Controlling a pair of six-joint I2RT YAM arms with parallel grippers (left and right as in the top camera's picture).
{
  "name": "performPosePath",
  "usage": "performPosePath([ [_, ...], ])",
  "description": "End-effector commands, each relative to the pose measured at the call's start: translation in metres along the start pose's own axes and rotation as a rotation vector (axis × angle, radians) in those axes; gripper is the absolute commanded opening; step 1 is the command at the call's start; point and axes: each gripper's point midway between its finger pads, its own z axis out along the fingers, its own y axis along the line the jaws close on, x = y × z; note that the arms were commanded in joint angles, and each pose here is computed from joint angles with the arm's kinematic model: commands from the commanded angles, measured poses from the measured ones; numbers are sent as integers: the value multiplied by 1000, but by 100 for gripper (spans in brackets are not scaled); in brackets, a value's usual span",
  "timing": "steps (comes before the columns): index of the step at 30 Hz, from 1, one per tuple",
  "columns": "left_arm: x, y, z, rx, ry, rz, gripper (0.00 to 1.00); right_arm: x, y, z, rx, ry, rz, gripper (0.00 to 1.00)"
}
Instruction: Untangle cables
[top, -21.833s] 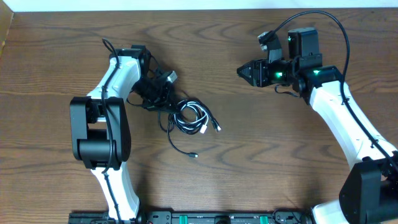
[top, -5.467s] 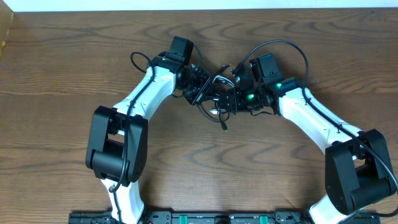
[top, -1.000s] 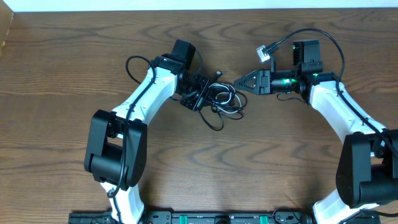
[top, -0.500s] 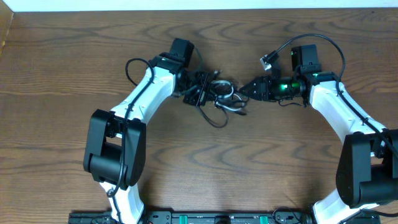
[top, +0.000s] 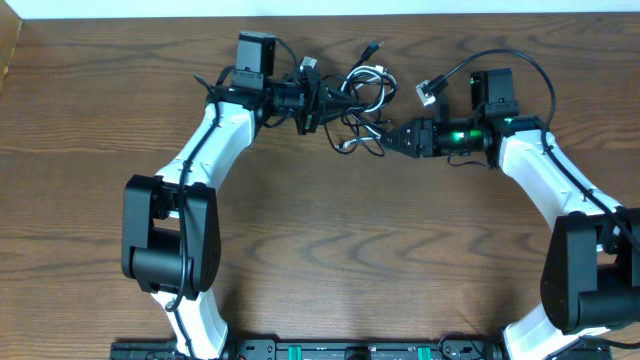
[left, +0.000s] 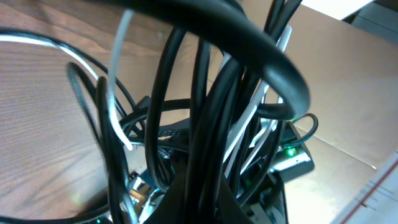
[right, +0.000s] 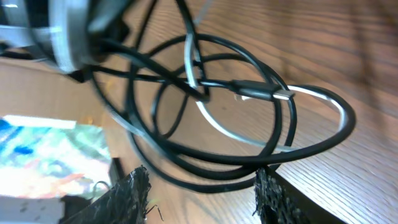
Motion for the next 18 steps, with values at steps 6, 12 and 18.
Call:
performPosePath([
  [6,-1,0,-1,7,11,22,8,-14,39,-24,-227,-45,-100,53],
  [12,-6,23,13,-99,-78,-108,8,-14,65,-29,-368,-37,-165,54],
  [18,4,71,23,-289,-203,-479,8,-7,72,-14,-361,2,-147,52],
])
